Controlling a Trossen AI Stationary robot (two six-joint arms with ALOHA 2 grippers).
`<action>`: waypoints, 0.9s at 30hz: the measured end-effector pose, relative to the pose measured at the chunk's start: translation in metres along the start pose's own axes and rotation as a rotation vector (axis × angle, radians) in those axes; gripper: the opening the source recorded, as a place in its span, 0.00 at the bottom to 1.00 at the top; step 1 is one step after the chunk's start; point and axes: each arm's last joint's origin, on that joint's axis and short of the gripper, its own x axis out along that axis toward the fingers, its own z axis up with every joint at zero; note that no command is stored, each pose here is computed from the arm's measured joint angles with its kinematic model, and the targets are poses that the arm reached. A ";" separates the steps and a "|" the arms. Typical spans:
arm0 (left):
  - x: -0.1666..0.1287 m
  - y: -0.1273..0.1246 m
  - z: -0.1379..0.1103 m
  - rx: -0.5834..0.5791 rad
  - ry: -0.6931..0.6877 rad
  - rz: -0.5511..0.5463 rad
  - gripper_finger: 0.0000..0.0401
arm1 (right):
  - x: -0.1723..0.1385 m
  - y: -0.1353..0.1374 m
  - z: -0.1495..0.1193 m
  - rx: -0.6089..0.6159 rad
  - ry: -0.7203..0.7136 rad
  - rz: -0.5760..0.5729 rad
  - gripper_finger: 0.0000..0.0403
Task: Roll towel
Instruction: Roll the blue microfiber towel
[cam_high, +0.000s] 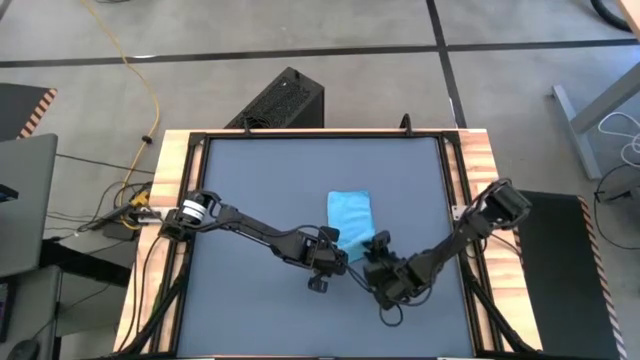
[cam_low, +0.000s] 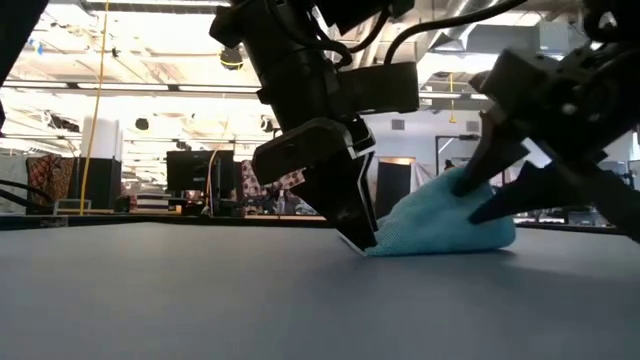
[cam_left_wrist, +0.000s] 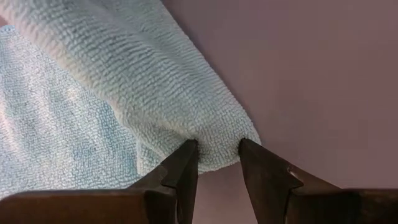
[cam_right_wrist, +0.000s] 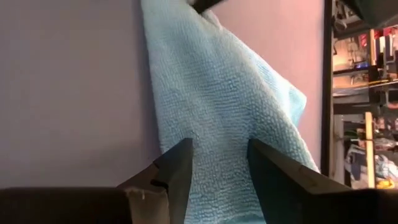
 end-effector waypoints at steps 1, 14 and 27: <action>0.000 0.000 0.000 0.000 0.000 -0.002 0.27 | 0.002 -0.001 -0.001 0.003 0.005 -0.001 0.45; 0.000 0.000 0.000 0.001 0.002 -0.002 0.27 | 0.006 0.001 -0.004 0.089 0.034 0.110 0.45; 0.001 0.004 -0.001 -0.009 0.004 0.005 0.27 | -0.017 -0.013 0.002 0.612 0.101 0.347 0.41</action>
